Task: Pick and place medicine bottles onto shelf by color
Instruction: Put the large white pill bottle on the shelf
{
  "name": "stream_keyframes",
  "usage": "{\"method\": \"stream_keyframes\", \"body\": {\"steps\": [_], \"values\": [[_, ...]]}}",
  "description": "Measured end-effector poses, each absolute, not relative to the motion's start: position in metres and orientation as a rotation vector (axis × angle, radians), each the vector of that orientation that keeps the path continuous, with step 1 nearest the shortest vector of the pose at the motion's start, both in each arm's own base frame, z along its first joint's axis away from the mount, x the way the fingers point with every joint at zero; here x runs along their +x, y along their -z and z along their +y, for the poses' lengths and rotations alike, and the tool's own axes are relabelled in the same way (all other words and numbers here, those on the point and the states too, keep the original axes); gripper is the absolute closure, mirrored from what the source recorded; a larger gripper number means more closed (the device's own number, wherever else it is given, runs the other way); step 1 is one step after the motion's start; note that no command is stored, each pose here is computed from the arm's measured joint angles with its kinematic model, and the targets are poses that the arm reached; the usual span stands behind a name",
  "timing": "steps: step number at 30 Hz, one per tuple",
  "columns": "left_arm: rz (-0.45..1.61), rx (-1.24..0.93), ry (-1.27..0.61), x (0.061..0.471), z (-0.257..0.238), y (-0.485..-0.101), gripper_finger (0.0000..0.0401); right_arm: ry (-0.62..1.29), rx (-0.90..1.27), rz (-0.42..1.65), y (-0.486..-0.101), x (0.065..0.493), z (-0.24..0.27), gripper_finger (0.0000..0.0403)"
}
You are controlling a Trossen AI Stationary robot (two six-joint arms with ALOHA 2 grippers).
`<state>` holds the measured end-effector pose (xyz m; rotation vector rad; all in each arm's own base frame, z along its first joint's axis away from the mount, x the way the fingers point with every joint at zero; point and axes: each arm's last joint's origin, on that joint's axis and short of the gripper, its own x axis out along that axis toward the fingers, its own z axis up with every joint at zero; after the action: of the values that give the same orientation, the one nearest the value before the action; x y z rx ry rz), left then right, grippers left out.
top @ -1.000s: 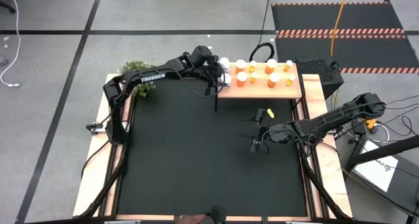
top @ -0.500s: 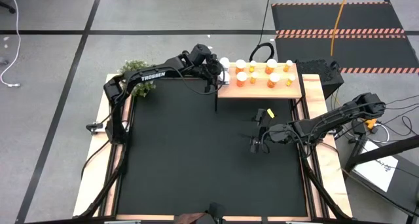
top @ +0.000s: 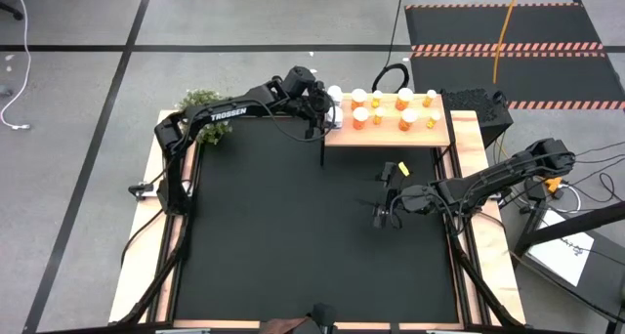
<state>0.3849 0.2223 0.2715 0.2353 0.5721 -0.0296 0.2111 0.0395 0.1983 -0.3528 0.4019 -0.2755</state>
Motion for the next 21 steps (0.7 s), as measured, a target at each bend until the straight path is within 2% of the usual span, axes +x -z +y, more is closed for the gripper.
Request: {"method": "stream_keyframes", "body": {"steps": [10, 21], "values": [[0.569, 0.236, 0.031, 0.3849, 0.2222, -0.2720, 0.0170, 0.276, -0.352, 0.402, -0.1983, 0.2111, 0.0395, 0.0124], [0.543, 0.198, 0.025, 0.3860, 0.2225, -0.2751, 0.0103, 0.276, -0.352, 0.402, -0.1984, 0.2111, 0.0395, 0.0124]]}}
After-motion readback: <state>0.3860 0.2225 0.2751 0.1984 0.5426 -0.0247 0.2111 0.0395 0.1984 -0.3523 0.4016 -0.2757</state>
